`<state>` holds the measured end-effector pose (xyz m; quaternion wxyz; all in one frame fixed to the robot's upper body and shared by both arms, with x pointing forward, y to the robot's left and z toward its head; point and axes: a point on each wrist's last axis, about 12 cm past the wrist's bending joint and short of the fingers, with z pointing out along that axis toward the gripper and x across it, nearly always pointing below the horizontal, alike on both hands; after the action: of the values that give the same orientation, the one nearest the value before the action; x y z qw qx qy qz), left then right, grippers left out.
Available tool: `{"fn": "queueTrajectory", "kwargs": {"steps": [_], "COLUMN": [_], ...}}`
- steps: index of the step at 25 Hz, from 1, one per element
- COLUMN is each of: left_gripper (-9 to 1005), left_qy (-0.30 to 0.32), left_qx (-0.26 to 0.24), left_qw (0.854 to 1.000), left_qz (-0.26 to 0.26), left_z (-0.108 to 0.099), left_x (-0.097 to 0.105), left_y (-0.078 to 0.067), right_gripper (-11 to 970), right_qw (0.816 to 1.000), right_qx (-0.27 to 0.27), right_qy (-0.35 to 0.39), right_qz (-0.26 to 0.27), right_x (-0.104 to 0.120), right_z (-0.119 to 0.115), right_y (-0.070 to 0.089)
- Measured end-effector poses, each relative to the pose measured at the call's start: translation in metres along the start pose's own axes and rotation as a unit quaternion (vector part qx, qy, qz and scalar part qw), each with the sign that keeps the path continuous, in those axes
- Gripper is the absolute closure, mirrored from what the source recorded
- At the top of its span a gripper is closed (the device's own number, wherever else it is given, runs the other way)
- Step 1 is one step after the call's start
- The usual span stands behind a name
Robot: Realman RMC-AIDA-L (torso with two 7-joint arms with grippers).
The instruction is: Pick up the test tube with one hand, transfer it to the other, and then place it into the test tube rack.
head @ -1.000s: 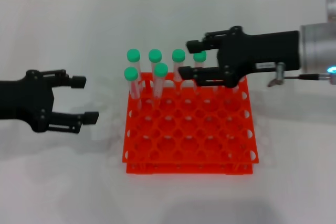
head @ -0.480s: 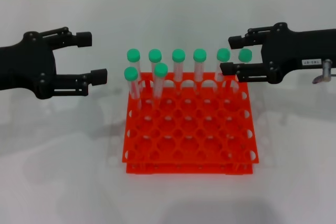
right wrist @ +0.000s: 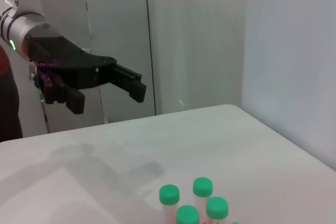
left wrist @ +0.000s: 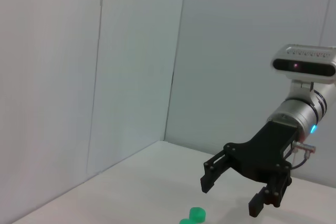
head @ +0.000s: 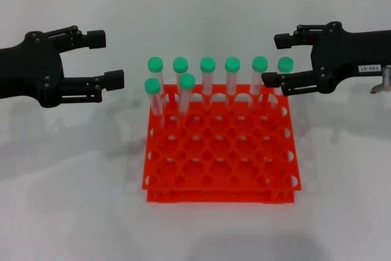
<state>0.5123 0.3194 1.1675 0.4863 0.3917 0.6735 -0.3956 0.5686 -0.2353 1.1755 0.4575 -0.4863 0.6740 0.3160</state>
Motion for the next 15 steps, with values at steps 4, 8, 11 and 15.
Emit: {"fn": "queueTrajectory", "kwargs": {"steps": [4,8,11,15], "left_gripper": [112,112,112,112], "left_qy": [-0.001,-0.001,0.002,0.003], "left_qx": [0.000,-0.001,-0.003,-0.006], "left_qw": [1.000,1.000,1.000,1.000], "left_qz": [-0.001,-0.001,-0.001,-0.002], "left_z": [-0.001,-0.002,-0.003,-0.004], "left_x": [0.000,0.000,0.002,0.003], "left_y": [0.000,0.000,0.000,-0.001], "right_gripper": [161,160,160,160], "right_qw": [1.000,1.000,1.000,1.000], "right_qx": [0.003,0.003,0.006,0.007], "right_qy": [0.001,0.002,0.009,0.013], "right_qz": [0.002,0.002,0.004,0.006], "right_x": [0.002,0.005,0.008,0.011], "right_z": [-0.003,-0.006,-0.005,-0.003], "right_y": [0.000,0.000,0.000,0.001]}}
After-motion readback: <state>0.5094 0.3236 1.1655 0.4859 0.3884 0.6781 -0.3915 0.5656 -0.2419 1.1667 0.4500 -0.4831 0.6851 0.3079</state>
